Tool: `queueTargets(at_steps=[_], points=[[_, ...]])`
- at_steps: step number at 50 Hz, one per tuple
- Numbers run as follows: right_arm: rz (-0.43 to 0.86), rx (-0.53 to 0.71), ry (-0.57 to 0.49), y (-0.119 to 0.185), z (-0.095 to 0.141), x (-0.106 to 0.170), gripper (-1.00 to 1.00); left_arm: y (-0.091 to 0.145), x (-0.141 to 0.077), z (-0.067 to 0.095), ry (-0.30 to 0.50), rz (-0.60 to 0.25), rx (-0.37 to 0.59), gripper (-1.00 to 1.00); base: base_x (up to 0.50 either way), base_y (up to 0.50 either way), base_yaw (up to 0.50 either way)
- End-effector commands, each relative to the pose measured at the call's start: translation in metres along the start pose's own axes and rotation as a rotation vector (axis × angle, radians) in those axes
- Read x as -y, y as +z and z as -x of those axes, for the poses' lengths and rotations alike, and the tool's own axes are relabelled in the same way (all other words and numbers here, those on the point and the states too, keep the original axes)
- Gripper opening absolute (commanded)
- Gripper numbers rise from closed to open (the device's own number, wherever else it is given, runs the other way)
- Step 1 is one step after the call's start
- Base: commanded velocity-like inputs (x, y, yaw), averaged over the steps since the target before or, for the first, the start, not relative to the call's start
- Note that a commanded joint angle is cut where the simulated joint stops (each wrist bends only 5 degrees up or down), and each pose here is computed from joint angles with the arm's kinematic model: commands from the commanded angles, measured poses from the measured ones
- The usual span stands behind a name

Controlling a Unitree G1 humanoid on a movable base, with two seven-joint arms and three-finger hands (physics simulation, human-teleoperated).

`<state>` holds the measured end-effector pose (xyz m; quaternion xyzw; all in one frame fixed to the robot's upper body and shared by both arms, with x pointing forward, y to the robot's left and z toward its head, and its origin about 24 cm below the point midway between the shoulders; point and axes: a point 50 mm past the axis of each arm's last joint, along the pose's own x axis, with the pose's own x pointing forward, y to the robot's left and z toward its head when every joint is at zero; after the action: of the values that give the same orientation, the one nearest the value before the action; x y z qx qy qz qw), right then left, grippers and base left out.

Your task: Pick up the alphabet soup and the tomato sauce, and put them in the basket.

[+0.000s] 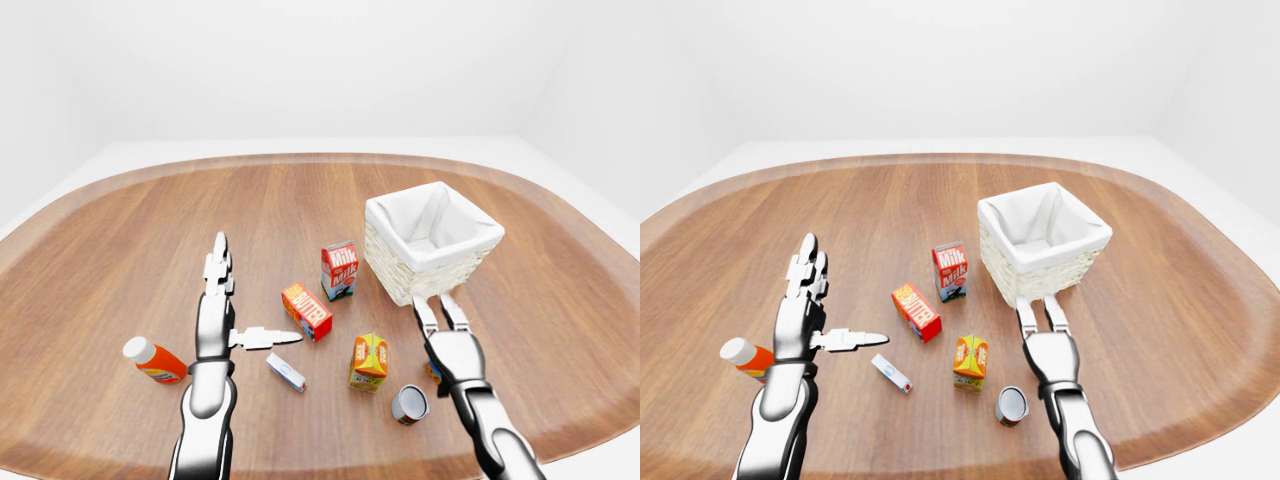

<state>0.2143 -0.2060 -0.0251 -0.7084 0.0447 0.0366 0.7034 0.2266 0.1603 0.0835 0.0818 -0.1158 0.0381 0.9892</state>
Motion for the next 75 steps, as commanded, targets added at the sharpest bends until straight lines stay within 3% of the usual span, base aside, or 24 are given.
queueTargets(at_steps=[1,46,75], points=[[0.007,-0.009,0.011,-0.005,-0.003,-0.007,1.00,0.000,-0.001,0.000,0.008,0.004,0.000,1.00,0.00,0.00,0.00],[-0.010,-0.089,0.038,-0.031,-0.007,-0.025,1.00,-0.001,-0.001,0.000,0.007,0.006,-0.003,1.00,0.00,0.00,0.00],[-0.011,-0.085,0.075,-0.029,-0.010,-0.041,1.00,-0.003,-0.001,0.000,0.007,0.006,-0.012,1.00,0.00,0.00,0.00]])
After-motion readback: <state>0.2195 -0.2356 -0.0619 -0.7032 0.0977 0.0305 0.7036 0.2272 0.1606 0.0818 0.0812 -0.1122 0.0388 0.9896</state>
